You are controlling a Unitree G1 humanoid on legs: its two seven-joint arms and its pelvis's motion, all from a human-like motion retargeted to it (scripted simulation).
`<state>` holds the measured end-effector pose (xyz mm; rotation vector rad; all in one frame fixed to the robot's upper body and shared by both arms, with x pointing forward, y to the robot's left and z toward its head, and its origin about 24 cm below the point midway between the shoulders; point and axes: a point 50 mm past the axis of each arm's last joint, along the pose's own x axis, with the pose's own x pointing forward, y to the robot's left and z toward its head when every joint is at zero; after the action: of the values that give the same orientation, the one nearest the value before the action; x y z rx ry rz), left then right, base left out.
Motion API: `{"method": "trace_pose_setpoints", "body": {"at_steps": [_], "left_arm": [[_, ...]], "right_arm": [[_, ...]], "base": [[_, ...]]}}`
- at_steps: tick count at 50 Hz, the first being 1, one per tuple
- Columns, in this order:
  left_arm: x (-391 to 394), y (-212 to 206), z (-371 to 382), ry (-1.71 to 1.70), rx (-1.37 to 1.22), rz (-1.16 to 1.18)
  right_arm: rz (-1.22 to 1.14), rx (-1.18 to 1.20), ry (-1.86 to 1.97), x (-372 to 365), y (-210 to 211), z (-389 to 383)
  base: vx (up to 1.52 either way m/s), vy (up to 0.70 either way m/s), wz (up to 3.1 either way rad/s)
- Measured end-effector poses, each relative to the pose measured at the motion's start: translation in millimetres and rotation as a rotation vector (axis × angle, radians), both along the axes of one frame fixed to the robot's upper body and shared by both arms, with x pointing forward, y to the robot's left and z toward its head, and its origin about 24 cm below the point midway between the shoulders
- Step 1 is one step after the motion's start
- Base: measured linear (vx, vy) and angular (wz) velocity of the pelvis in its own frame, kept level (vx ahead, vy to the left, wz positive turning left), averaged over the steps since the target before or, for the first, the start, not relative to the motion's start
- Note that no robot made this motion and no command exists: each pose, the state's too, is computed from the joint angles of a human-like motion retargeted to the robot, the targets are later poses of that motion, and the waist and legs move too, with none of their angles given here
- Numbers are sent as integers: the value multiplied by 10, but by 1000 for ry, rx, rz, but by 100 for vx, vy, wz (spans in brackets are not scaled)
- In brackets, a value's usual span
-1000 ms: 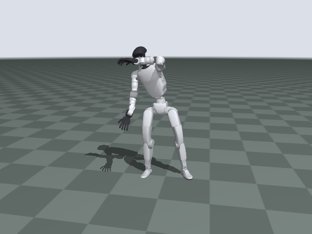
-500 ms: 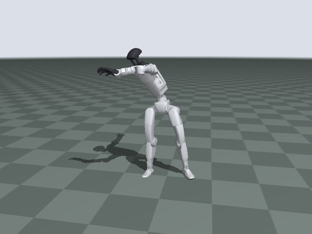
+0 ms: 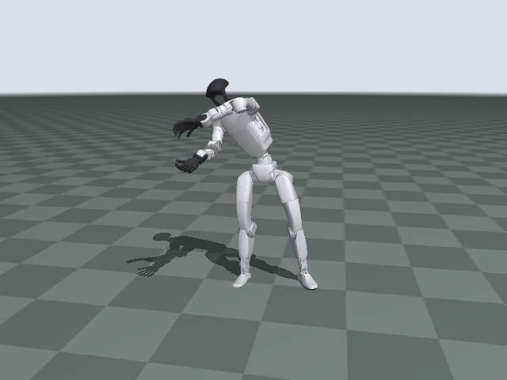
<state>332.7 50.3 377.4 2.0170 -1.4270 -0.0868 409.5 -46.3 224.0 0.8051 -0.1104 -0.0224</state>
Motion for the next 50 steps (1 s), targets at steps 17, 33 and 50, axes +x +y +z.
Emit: {"method": "trace_pose_setpoints", "body": {"at_steps": [17, 33, 50], "left_arm": [[-139, 142, 344, -43, -109, -6], [-176, 186, 288, -58, -19, 9], [-350, -288, 415, -76, 24, -75]], "right_arm": [[-58, 24, 148, 3, -485, -701], [-1145, -410, 1551, -4544, -3957, -2721], [-1997, -257, 1869, -6474, -3806, -1621]], "base": [[3, -1, 12], [1, 0, -15], [-1, 1, 20]]}}
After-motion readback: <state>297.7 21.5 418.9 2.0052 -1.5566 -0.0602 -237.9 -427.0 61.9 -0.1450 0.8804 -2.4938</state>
